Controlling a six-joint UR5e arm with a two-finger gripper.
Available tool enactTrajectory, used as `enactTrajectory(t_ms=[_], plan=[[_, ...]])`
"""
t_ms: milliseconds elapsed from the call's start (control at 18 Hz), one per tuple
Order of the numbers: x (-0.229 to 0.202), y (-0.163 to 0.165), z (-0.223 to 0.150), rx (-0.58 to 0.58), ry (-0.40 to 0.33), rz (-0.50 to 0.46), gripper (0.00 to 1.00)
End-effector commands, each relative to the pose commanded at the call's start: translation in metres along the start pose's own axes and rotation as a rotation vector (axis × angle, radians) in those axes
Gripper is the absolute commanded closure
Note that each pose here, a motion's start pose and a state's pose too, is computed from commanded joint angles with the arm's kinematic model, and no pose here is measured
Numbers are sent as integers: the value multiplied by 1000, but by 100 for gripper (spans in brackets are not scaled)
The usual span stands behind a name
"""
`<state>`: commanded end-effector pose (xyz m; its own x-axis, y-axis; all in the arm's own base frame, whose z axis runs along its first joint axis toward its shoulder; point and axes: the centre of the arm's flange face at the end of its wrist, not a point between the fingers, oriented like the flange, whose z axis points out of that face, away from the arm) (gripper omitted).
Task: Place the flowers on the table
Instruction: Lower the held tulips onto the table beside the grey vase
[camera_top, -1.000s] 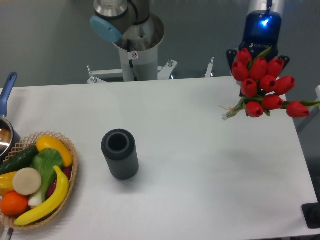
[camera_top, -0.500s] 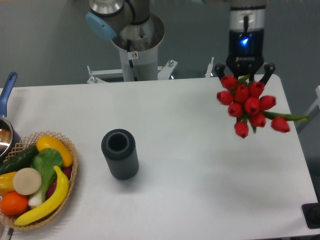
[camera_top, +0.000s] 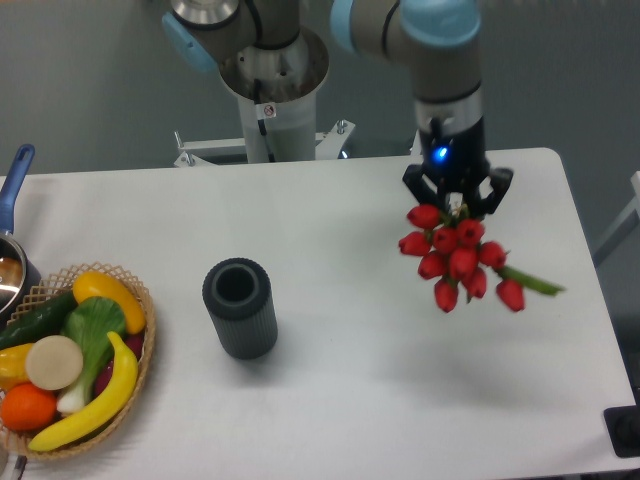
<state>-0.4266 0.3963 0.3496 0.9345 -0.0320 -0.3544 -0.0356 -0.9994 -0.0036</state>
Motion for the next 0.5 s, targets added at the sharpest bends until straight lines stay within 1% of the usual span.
enactTrajectory(t_ms=[278,389,500], plan=[[21,-42,50,-190,-35,112,60],[26,-59,60,-213,-41,138,60],[29,-67,77,-221,-24,150,60]])
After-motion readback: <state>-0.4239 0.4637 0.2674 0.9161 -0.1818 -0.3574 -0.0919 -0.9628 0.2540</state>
